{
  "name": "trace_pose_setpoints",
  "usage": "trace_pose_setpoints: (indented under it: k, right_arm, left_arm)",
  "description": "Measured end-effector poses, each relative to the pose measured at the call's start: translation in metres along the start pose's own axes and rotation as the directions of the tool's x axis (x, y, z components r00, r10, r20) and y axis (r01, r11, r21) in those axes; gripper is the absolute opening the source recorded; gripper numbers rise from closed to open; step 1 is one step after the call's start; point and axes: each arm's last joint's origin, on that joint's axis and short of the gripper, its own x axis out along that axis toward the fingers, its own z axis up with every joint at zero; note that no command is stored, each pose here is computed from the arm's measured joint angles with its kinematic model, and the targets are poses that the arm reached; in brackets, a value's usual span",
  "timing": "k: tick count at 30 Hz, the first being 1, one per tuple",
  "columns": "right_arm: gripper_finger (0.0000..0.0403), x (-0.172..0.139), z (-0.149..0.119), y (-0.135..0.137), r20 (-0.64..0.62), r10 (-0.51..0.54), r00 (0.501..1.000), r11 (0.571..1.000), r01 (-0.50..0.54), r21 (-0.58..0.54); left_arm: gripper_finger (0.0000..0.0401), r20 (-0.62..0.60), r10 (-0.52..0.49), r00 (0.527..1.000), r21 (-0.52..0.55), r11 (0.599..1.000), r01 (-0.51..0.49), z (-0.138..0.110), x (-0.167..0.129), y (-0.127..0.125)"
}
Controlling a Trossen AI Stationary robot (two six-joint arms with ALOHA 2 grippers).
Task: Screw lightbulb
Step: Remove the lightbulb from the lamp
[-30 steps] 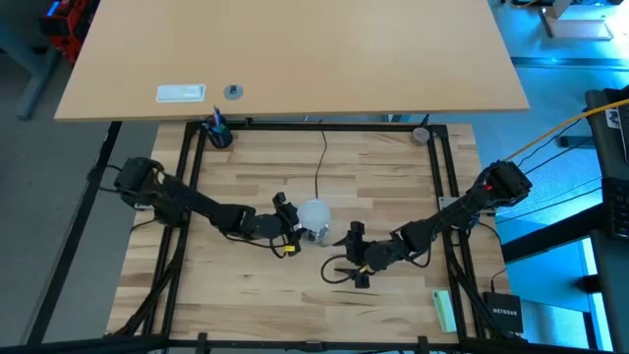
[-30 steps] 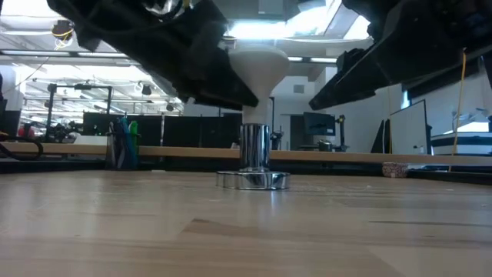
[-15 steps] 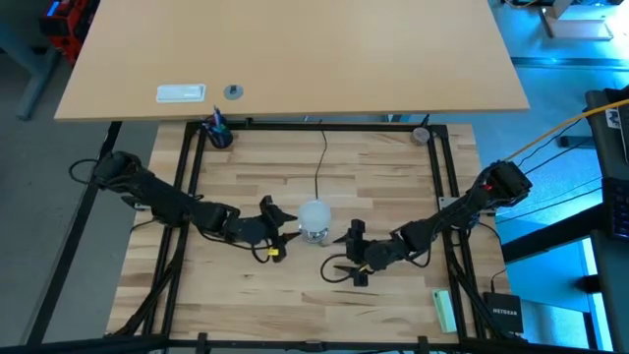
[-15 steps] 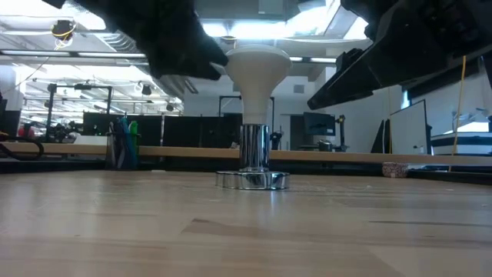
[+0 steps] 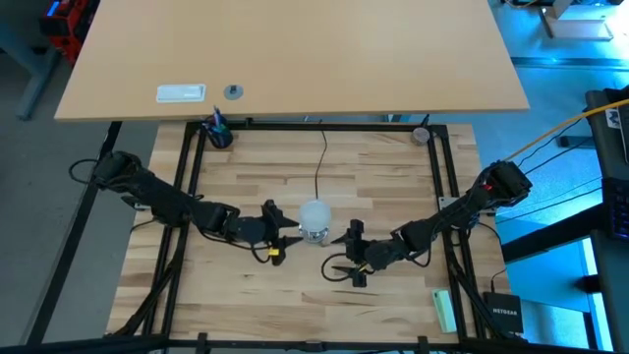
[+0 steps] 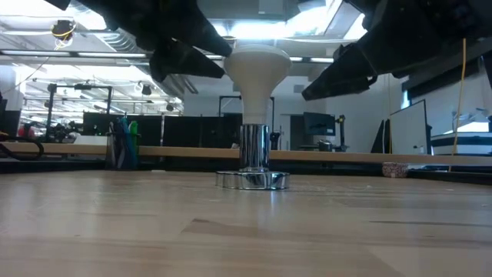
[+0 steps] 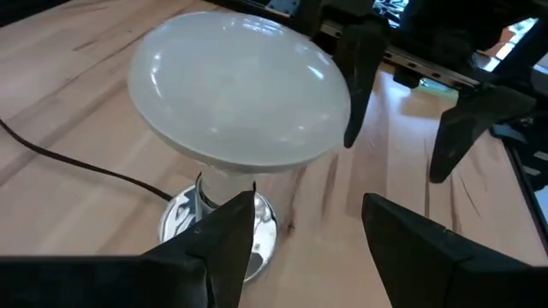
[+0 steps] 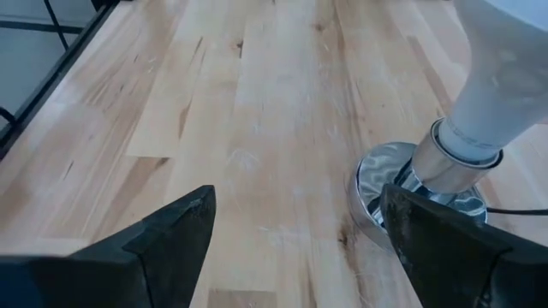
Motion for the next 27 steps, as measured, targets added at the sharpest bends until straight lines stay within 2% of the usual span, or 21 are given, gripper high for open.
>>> trace_pose_setpoints:
  k: [5, 8, 12, 15, 20, 23, 27]
  right_arm:
    - [0.0331, 0.0, 0.0, 0.001, 0.0, 0.017, 1.0, 1.0, -0.017, 0.013]
    - [0.0331, 0.0, 0.0, 0.002, -0.013, 0.063, 0.998, 0.995, -0.062, 0.077]
    - [0.0331, -0.008, -0.001, 0.001, -0.077, 0.132, 0.988, 0.986, -0.123, 0.112]
    - [0.0331, -0.017, -0.001, -0.002, -0.131, 0.139, 0.982, 0.986, -0.125, 0.113]
    - [0.0331, -0.034, 0.006, -0.008, -0.145, 0.137, 0.98, 0.989, -0.128, 0.072]
    - [0.0331, -0.043, 0.009, -0.011, -0.155, 0.142, 0.978, 0.99, -0.144, -0.001]
    - [0.0331, -0.056, 0.014, -0.018, -0.127, 0.105, 0.986, 0.985, -0.121, -0.126]
  left_arm:
    - [0.0208, 0.068, -0.035, 0.997, -0.001, 0.999, 0.035, 0.007, 0.0, -0.004]
    - [0.0208, 0.121, -0.058, 0.991, -0.003, 0.998, 0.059, 0.02, 0.0, -0.007]
    - [0.0208, 0.146, -0.065, 0.987, 0.001, 0.998, 0.066, 0.033, -0.001, -0.011]
    - [0.0208, 0.133, -0.068, 0.989, 0.018, 0.998, 0.066, 0.041, -0.004, -0.015]
    - [0.0208, 0.088, -0.042, 0.995, 0.025, 0.999, 0.04, 0.063, -0.011, -0.019]
    - [0.0213, 0.084, -0.01, 0.996, 0.063, 0.998, 0.005, 0.082, -0.013, -0.017]
    - [0.0252, 0.021, 0.053, 0.998, 0.082, 0.995, -0.054, 0.107, -0.013, 0.0]
